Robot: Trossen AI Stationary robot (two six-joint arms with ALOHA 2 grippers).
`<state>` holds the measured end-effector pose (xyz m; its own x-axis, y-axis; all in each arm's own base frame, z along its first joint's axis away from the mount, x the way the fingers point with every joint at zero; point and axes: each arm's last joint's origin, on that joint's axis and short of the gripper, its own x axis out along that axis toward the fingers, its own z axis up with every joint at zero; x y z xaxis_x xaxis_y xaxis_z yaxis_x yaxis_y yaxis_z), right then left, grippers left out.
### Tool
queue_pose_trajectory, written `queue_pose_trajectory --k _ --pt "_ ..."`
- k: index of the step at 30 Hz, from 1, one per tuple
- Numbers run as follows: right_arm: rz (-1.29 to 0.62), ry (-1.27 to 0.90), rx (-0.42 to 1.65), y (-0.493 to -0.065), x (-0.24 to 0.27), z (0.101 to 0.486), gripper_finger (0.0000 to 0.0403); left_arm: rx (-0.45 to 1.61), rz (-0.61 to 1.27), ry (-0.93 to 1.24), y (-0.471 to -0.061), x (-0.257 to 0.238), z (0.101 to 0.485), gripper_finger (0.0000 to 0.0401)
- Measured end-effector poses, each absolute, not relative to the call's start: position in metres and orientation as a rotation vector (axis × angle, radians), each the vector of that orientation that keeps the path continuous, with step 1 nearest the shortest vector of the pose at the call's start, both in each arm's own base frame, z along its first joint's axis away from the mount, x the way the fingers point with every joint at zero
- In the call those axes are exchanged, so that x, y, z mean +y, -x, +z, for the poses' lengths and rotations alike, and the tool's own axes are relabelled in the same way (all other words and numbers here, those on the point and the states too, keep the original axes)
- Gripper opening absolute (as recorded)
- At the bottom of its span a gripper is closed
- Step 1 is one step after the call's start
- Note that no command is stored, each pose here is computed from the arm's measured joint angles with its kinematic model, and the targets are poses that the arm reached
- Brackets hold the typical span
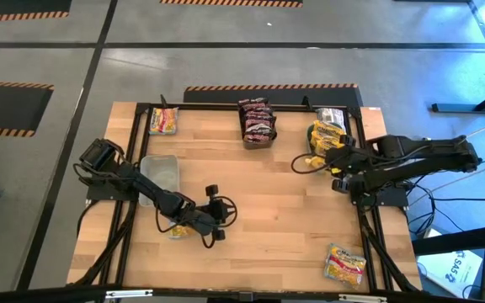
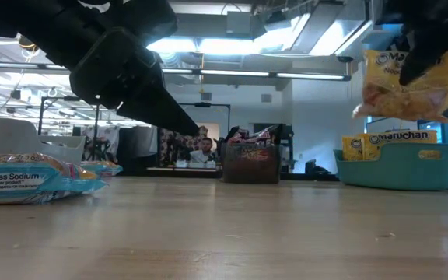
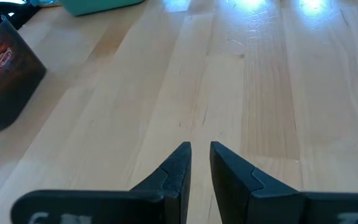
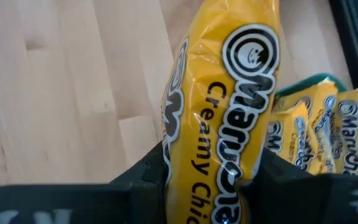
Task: Sort Maruchan noodles
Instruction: Put the yellow noodle pack into the blue bin
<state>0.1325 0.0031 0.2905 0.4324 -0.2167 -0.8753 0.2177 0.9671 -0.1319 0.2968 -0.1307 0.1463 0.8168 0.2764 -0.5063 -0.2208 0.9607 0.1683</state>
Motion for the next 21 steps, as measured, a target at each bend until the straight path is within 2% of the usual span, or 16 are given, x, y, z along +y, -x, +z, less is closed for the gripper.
queue_pose_trajectory --k 5,15,21 --pt "-0.285 0.018 1.130 -0.133 0.003 0.282 0.0113 0.555 0.265 -0.104 -0.297 -0.131 0.146 0.0055" --pt "-0.431 0.067 1.184 -0.137 -0.016 0.278 0.0113 0.551 0.266 -0.099 -0.297 -0.131 0.147 0.0055" --pt "-0.399 0.030 1.271 -0.140 -0.031 0.271 0.0113 0.551 0.264 -0.098 -0.297 -0.131 0.147 0.0055"
